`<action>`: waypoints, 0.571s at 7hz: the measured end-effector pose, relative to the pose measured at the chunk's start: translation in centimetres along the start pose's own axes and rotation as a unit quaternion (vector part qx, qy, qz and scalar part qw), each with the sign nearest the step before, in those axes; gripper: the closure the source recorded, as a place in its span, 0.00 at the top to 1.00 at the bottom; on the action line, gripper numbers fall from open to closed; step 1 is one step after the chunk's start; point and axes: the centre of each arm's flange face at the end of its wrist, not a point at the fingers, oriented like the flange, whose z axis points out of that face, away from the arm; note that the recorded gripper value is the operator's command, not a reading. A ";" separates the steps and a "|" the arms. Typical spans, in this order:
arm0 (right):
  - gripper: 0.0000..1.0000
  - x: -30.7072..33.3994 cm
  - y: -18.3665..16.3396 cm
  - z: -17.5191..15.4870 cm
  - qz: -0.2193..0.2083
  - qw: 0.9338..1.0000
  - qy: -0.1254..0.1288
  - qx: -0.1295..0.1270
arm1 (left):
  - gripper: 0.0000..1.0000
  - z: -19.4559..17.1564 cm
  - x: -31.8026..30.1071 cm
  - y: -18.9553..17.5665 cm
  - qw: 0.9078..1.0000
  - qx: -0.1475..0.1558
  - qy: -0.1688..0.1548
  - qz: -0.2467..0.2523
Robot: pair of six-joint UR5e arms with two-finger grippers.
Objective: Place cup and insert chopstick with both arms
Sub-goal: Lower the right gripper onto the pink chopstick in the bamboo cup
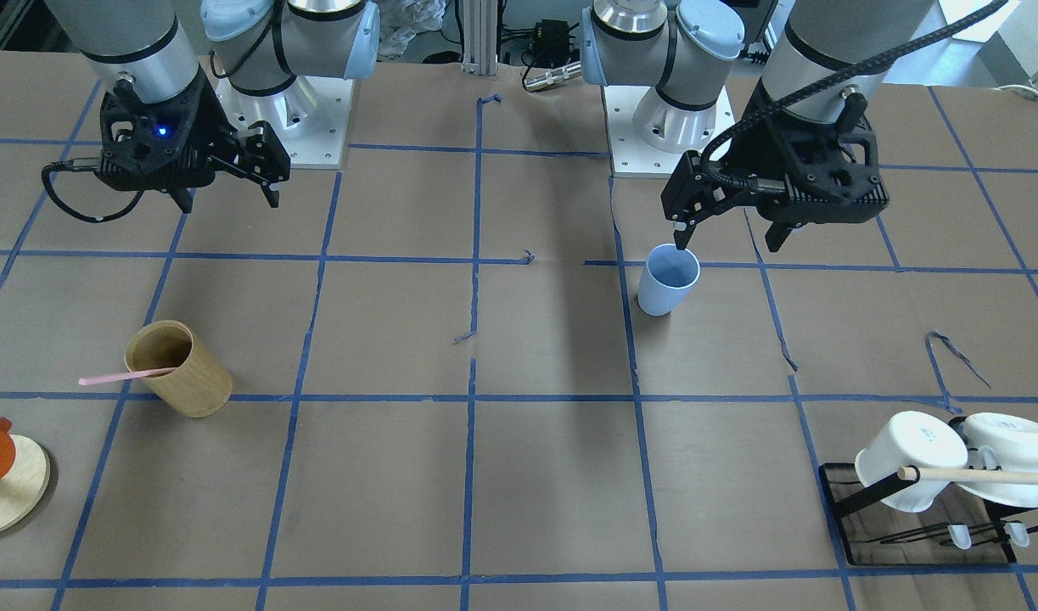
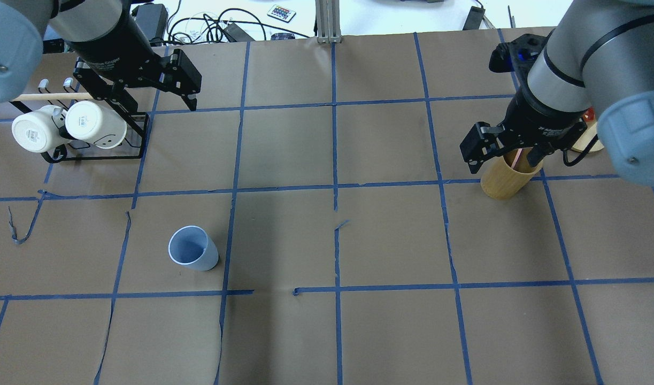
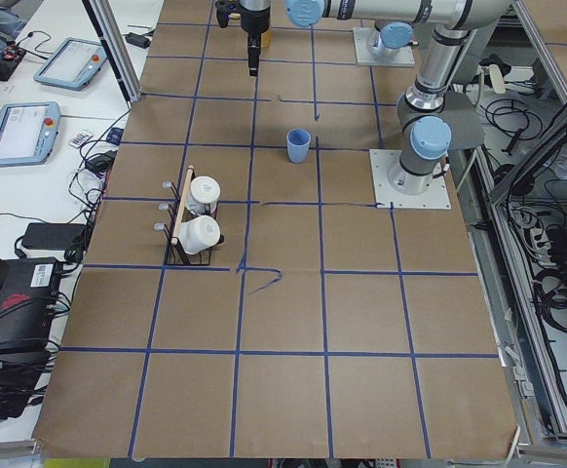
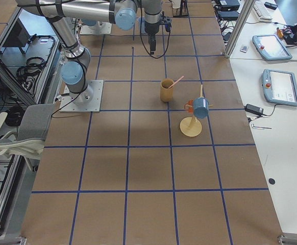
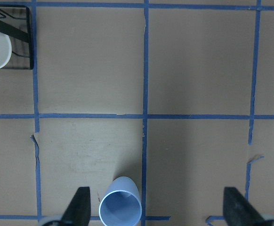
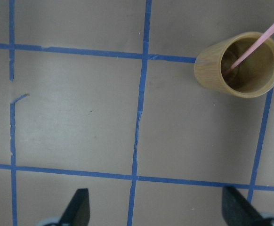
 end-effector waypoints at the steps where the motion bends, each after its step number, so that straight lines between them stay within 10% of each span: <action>1: 1.00 -0.2 0.3 0.0 0.000 1.000 -0.008 -0.009 | 1.00 0.0 0.0 0.0 1.000 0.000 0.000 0.000; 4: 1.00 -0.3 0.4 -1.7 0.002 0.999 -0.019 -0.029 | 1.00 0.6 -0.1 0.1 1.000 -0.005 -0.002 0.000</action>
